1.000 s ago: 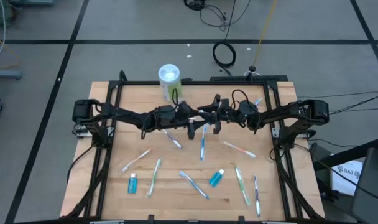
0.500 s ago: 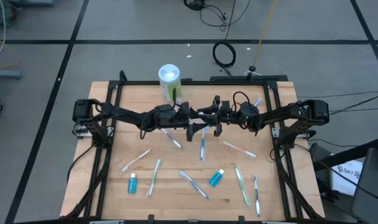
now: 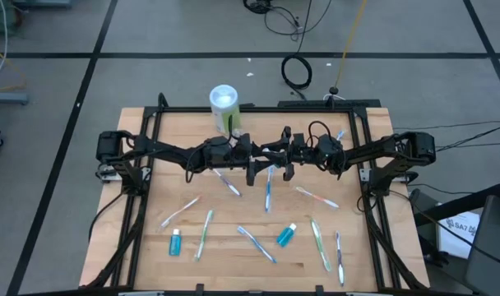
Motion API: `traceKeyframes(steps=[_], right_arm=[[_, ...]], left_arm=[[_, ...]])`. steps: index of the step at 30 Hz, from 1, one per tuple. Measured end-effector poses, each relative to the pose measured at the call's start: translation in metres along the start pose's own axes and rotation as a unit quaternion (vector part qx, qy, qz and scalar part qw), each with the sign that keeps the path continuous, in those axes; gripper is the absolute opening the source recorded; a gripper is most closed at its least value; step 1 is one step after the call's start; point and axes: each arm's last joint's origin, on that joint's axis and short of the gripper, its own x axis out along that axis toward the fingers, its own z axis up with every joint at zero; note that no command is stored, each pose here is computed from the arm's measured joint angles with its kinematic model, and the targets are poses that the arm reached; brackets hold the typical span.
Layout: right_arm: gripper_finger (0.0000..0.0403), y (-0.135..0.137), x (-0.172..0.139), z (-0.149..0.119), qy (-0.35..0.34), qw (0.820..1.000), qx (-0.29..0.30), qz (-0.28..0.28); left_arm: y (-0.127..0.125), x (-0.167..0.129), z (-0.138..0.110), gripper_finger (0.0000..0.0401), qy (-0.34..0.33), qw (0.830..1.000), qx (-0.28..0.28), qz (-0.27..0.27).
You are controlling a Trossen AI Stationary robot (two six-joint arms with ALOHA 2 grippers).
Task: Pick & Place toothbrushing station
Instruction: Put the top mouthwash into the center of the transparent organizer
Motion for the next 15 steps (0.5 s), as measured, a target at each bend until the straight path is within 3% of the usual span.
traceKeyframes(steps=[5,15], right_arm=[[0.0096,-0.0002,0.0000,-0.0001,0.000,1.000,-0.002,-0.001],[0.0097,-0.0004,0.0000,-0.0009,0.005,1.000,-0.005,-0.002]], left_arm=[[-0.0001,0.0000,0.0000,0.0153,0.000,1.000,0.000,0.001],[0.0001,0.0000,-0.0007,0.0165,0.003,1.000,-0.001,0.004]])
